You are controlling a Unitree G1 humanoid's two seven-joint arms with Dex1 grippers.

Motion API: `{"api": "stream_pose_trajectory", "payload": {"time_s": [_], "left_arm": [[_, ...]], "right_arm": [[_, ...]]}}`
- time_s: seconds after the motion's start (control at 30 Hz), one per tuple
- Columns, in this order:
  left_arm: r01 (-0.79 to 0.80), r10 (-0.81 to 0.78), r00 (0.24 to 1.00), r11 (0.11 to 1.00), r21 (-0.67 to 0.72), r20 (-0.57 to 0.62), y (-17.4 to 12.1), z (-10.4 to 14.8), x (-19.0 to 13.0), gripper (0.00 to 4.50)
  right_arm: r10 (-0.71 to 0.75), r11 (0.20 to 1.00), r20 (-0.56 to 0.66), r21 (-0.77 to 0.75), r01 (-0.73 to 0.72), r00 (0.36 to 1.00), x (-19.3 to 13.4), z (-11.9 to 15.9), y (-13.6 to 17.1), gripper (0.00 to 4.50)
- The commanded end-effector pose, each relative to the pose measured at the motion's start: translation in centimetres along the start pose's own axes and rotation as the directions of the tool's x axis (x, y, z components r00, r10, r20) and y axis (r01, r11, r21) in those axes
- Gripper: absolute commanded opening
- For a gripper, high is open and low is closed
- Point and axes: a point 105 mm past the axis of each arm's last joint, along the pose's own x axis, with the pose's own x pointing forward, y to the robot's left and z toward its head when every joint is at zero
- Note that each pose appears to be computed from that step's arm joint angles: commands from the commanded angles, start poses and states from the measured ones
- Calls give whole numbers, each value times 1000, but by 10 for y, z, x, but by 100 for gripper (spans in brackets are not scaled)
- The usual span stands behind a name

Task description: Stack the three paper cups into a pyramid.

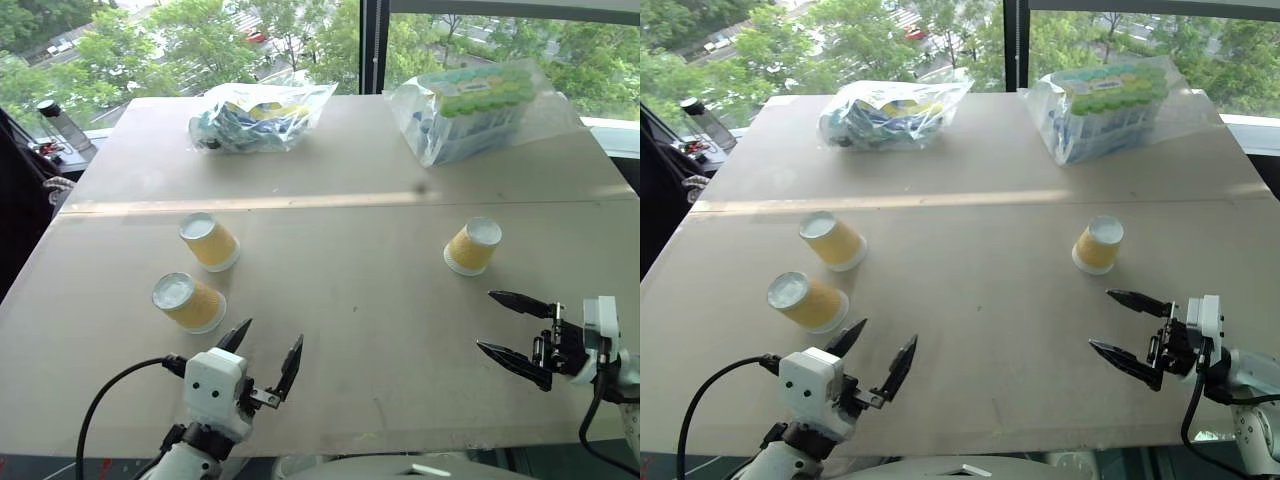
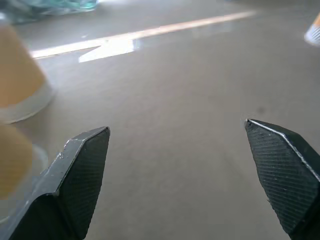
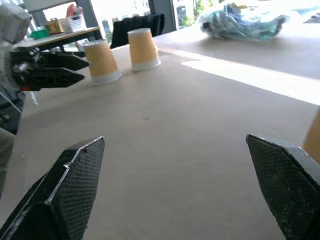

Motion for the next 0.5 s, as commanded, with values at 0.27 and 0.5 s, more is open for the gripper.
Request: {"api": "stream_pose_trajectory", "payload": {"time_s": [0.27,0.5], "left_arm": [[-293,289,951,956,21,112,37,32,-1,444],[-311,306,940,951,10,150,61,31,18,444]], "right_arm": [[219,975,79,-57,-215,972,36,32,13,450],[233,971,88,-69,-227,969,41,39,6,450]]}}
